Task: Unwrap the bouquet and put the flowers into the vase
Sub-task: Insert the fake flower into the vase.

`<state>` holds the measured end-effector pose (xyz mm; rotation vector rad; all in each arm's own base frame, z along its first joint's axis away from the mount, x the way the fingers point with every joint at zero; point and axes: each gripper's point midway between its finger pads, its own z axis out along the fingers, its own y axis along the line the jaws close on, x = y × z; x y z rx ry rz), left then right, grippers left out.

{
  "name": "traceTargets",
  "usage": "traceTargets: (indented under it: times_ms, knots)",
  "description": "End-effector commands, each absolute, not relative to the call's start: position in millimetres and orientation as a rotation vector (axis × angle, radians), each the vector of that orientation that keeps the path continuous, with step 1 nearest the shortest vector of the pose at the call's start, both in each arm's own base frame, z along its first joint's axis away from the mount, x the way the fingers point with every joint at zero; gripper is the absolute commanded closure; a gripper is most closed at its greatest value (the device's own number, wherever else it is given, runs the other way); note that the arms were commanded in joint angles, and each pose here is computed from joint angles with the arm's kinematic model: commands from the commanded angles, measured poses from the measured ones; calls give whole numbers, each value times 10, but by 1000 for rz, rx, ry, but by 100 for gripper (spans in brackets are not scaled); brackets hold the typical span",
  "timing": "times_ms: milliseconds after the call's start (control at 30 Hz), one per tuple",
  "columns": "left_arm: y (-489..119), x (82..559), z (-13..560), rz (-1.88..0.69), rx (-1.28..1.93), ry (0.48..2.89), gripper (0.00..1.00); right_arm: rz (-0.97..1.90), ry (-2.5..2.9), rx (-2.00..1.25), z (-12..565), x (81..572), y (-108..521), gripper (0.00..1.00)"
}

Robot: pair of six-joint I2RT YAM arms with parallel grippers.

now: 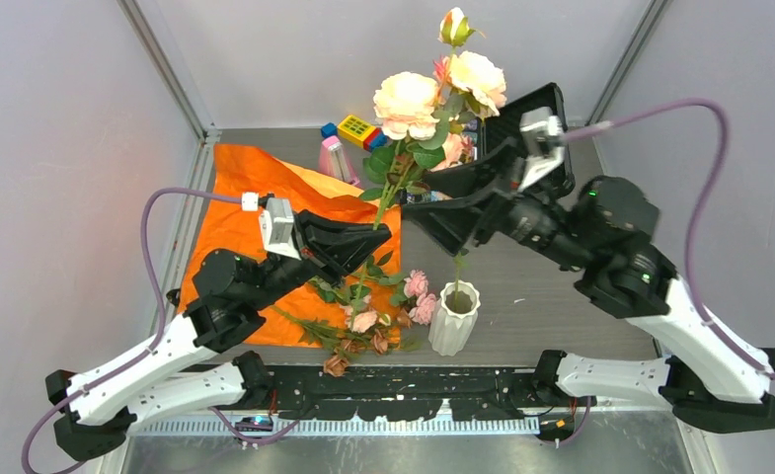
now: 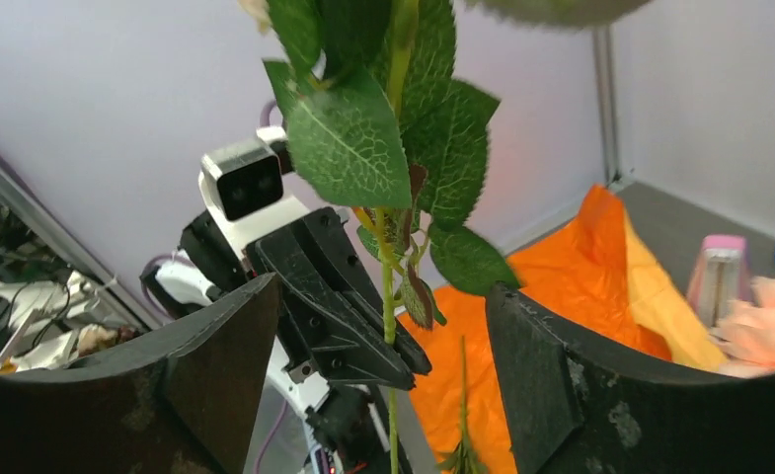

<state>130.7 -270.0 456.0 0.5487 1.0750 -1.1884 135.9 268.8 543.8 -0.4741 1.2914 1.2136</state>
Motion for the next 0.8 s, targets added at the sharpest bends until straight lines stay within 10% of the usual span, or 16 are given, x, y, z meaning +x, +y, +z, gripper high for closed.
traceTargets:
  times_ms: [0,767]
  knots:
    - [-2663,1170,4902,-1263,530,931,100,1331,1345,-576,5303,1241,2985,21]
    - [-2826,1230,4601,-1262,580,1041,100,1313,1305,-624,5267,1361,3239,99]
